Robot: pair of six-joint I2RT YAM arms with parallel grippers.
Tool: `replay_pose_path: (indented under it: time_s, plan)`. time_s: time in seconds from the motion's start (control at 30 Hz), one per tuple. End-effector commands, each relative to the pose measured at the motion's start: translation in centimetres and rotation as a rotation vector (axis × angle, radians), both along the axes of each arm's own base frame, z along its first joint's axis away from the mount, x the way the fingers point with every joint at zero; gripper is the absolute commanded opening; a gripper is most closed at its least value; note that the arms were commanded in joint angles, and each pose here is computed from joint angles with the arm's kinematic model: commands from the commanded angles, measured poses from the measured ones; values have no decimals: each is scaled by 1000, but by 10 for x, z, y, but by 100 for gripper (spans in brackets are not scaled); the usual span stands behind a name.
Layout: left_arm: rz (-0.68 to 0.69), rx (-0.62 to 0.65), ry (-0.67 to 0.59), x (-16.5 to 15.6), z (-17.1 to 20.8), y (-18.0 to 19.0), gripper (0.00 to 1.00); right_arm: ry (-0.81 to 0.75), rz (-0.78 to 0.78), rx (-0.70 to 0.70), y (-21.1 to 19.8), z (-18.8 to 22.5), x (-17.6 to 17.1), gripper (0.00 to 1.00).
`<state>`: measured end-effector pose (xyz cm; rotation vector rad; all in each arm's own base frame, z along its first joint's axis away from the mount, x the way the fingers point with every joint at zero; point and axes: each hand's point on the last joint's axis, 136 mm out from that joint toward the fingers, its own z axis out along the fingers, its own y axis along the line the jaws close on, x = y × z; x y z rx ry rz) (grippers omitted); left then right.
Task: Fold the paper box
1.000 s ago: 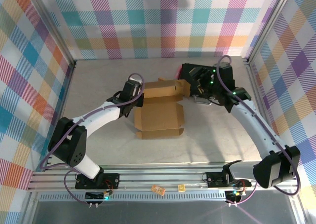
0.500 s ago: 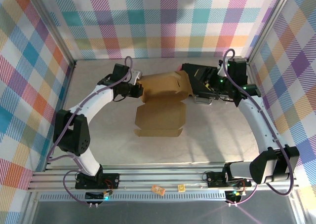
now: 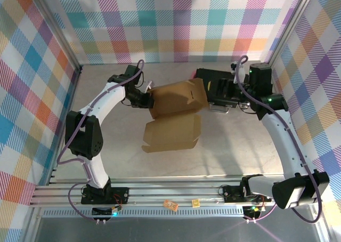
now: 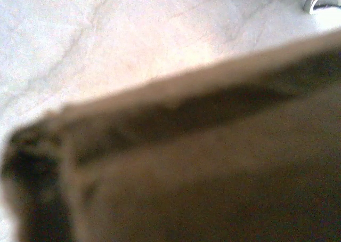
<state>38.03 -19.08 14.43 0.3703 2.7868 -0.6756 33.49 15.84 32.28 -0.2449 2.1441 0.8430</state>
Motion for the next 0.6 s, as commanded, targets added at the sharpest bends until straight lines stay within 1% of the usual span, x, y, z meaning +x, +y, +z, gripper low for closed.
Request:
replay_pose_path:
  time_s: [0.0, 0.17, 0.27, 0.4, 0.47, 0.57]
  plan:
    - [22, -29, 67, -10, 5, 1, 0, -2, 78, -131, 11, -21, -2, 73]
    - [28, -35, 79, -10, 6, 0, 0, 10, 98, -192, 22, -34, 2, 72]
    - [24, -41, 83, -10, 7, -1, 0, 45, 100, -228, 24, -52, 6, 69]
    - [21, -47, 89, -11, 7, -2, 0, 49, 122, -234, 37, -63, 17, 67]
    - [18, -46, 90, -11, 7, -2, 0, 52, 128, -255, 43, -67, 23, 65]
    - [14, -41, 93, -12, 6, -2, 0, 58, 113, -293, 47, -75, 32, 58]
